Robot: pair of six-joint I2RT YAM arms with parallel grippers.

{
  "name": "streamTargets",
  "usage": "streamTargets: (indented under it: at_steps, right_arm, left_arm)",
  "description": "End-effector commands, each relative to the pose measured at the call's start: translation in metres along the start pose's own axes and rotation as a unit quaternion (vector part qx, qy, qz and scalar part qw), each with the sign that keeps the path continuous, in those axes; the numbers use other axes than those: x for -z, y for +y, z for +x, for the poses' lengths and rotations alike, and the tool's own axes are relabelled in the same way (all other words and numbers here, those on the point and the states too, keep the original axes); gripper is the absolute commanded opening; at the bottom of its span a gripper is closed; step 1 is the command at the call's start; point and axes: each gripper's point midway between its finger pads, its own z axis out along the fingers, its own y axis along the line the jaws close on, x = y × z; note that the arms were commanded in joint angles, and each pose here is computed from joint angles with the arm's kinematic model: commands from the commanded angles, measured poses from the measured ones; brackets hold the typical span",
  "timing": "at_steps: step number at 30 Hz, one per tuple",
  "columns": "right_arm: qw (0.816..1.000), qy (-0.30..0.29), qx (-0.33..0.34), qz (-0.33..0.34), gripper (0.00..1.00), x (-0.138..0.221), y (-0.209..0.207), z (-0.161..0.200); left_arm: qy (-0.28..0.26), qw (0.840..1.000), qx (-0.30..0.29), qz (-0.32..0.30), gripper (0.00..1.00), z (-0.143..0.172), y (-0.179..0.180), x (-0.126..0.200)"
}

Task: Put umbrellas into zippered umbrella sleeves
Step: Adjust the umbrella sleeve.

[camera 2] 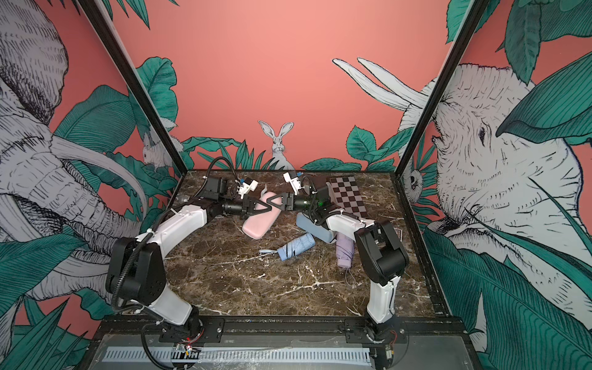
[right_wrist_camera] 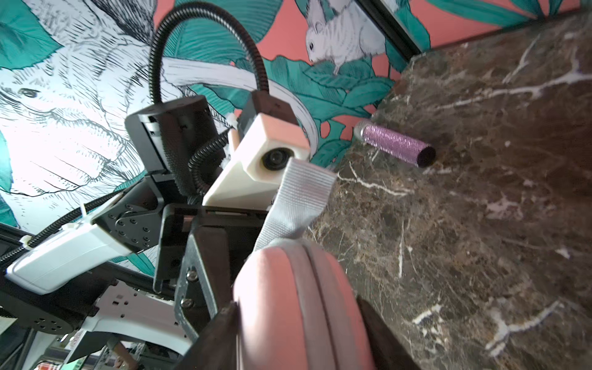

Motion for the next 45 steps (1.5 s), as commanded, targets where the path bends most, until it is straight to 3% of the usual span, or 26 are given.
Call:
streamTargets:
  at_steps: [1,6,11,14,16,19,24,29,34,38,41,45]
  right_arm:
    - [0.999,-0.009,-0.004,-0.037,0.39,-0.002,0.016,-0.004]
    - [0.997,-0.068,-0.026,-0.014,0.14,0.002,0.008,-0.021]
    - [0.984,-0.171,-0.053,0.006,0.05,0.016,0.0,-0.047]
    - [0.957,-0.275,-0.082,0.033,0.01,0.035,-0.012,-0.066]
    - [0.931,-0.348,-0.097,0.059,0.0,0.052,-0.022,-0.074]
    - [0.897,-0.416,-0.112,0.102,0.0,0.064,-0.03,-0.075]
    - [0.868,-0.462,-0.141,0.115,0.0,0.053,-0.028,-0.067]
    - [0.839,-0.498,-0.197,0.097,0.0,0.04,-0.024,-0.048]
    - [0.811,-0.51,-0.279,0.07,0.0,0.028,-0.019,-0.021]
    - [0.804,-0.509,-0.299,0.063,0.04,0.022,-0.007,-0.012]
    - [0.81,-0.496,-0.307,0.065,0.14,0.015,-0.001,-0.01]
    - [0.809,-0.491,-0.316,0.073,0.24,0.013,-0.007,-0.003]
  left_arm:
    - [-0.01,0.997,-0.069,0.039,0.01,-0.015,-0.04,0.007]
    - [-0.049,0.997,-0.053,0.024,0.31,-0.027,-0.039,0.023]
    - [-0.163,0.987,-0.008,-0.005,0.6,-0.043,-0.022,0.051]
    - [-0.23,0.971,0.044,-0.045,0.71,-0.038,0.011,0.06]
    - [-0.281,0.954,0.075,-0.076,0.85,-0.033,0.035,0.069]
    - [-0.347,0.924,0.11,-0.118,0.93,-0.029,0.065,0.079]
    - [-0.407,0.898,0.099,-0.132,0.95,-0.034,0.068,0.075]
    - [-0.413,0.897,0.085,-0.132,0.95,-0.037,0.061,0.054]
    - [-0.441,0.885,0.09,-0.121,0.95,-0.045,0.062,0.057]
    - [-0.442,0.885,0.086,-0.12,0.93,-0.05,0.061,0.052]
    - [-0.457,0.878,0.09,-0.107,0.83,-0.056,0.062,0.053]
    - [-0.471,0.872,0.088,-0.095,0.53,-0.063,0.058,0.055]
